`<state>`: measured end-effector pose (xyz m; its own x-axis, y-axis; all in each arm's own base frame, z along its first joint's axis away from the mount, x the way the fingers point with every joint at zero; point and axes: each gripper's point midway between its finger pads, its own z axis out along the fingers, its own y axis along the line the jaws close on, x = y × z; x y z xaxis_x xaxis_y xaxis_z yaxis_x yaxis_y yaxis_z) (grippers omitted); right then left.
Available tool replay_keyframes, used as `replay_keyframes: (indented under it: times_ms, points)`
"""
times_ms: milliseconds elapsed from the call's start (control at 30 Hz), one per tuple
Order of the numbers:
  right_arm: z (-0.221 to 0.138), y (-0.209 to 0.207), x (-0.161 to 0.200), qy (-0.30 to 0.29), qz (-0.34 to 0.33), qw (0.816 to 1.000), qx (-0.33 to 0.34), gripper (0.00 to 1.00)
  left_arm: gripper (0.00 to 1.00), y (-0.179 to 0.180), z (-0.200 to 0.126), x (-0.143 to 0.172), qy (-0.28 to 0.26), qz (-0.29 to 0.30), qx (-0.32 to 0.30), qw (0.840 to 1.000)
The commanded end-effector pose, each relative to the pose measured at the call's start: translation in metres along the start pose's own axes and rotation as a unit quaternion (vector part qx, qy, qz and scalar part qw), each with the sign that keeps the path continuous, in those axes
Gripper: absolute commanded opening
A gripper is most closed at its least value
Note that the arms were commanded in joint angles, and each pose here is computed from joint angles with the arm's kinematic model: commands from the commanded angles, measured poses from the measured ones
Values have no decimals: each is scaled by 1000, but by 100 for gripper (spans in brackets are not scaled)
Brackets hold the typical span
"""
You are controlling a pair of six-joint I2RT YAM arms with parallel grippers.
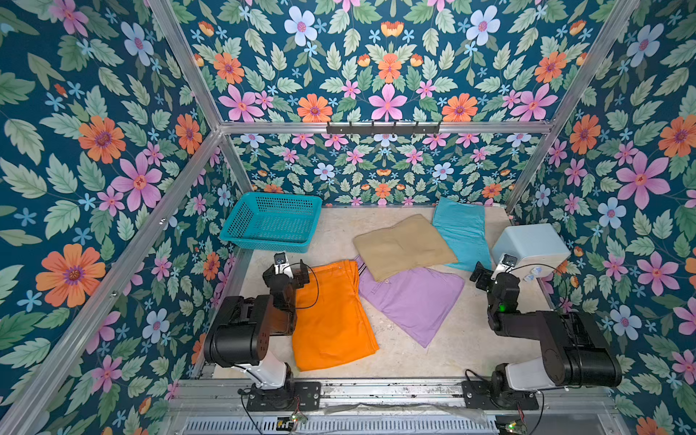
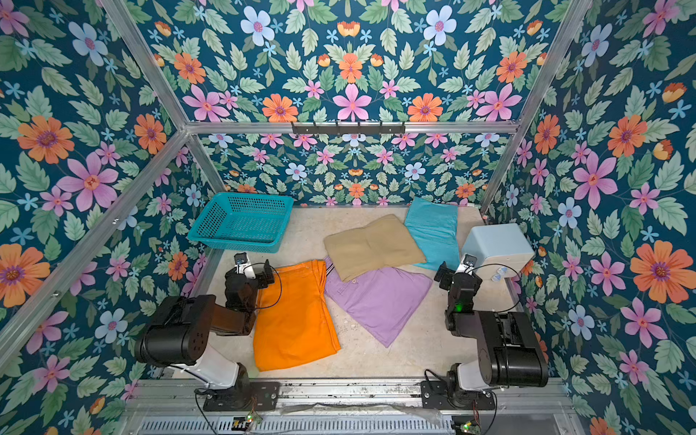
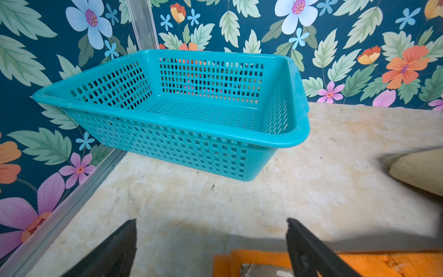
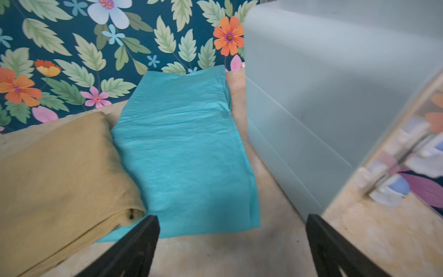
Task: Put the folded long pants in the basket
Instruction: Pick up the long pant at the center of the board.
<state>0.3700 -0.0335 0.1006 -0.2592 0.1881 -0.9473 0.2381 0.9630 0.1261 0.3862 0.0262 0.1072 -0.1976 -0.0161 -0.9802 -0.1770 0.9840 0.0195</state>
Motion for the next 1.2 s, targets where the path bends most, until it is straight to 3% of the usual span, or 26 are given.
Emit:
replay_keyframes:
  times_ms: [0,667,800,867,933,1000,1100,1167]
  points:
    - [1,8,-2,0,-9,1000,-20,99,99,0,0,-3,-5,-2,0,1000]
    - [2,9,-1,2,-6,1000,-24,99,100,1,0,-4,-8,-1,-3,1000]
    - [0,4,-6,-7,-4,1000,-11,99,99,19,-10,-35,-9,5,-111,994]
    - [-11,2,-24,-20,-17,999,31,99,99,12,-10,-66,-7,-4,-100,995]
    - [-33,13,-61,-40,-23,998,40,99,99,3,-14,-97,-17,-63,-72,995]
    - [-59,37,-94,-59,23,998,-28,99,99,0,-18,-117,-10,-134,-59,989]
    - [-91,53,-122,-96,160,976,-111,99,100,4,-21,-109,63,-218,-85,970]
    - [-102,54,-116,-96,267,948,-146,99,99,-20,-16,-108,115,-237,-6,965]
